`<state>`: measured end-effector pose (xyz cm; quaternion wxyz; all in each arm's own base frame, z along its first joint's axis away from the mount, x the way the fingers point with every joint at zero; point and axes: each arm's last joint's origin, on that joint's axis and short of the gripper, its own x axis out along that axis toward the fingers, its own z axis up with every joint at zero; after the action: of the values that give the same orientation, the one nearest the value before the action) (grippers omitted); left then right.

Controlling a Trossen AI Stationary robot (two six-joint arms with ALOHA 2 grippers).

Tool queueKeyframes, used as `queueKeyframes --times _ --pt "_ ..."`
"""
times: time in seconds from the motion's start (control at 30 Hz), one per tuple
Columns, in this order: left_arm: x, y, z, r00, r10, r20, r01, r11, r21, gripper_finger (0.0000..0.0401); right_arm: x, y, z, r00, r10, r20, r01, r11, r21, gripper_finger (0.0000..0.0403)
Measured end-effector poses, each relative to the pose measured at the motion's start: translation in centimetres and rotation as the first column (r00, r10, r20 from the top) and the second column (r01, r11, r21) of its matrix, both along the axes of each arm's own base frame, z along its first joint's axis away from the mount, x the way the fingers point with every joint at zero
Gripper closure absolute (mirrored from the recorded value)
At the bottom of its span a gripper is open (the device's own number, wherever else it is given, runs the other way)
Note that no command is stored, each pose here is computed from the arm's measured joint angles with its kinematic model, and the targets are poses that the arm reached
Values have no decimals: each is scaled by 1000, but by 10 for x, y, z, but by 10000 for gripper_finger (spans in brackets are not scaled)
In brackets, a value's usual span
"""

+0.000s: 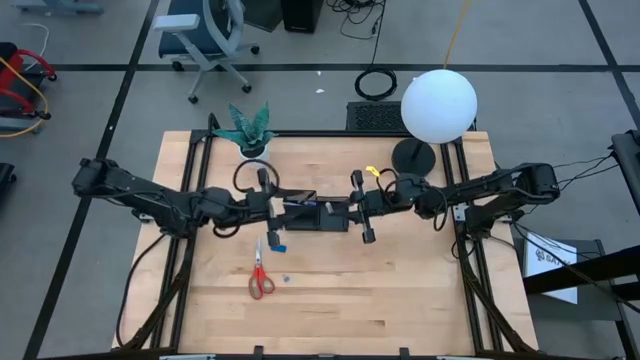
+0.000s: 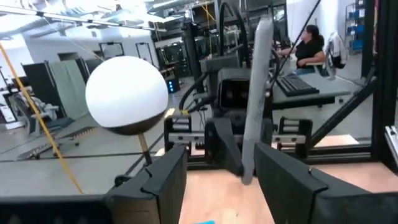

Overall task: Pick and place office supplies into organizer
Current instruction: Put the gray marker into the black desk organizer

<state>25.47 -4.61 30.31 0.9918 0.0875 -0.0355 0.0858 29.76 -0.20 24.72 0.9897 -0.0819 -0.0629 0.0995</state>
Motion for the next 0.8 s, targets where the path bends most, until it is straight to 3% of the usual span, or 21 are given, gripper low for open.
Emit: queueKeyframes --times 0.8 --pt "25 -1 -12 987 -103 125 111 992 -58 205 8 -1 -10 1000 -6 -12 5 1000 -8 377"
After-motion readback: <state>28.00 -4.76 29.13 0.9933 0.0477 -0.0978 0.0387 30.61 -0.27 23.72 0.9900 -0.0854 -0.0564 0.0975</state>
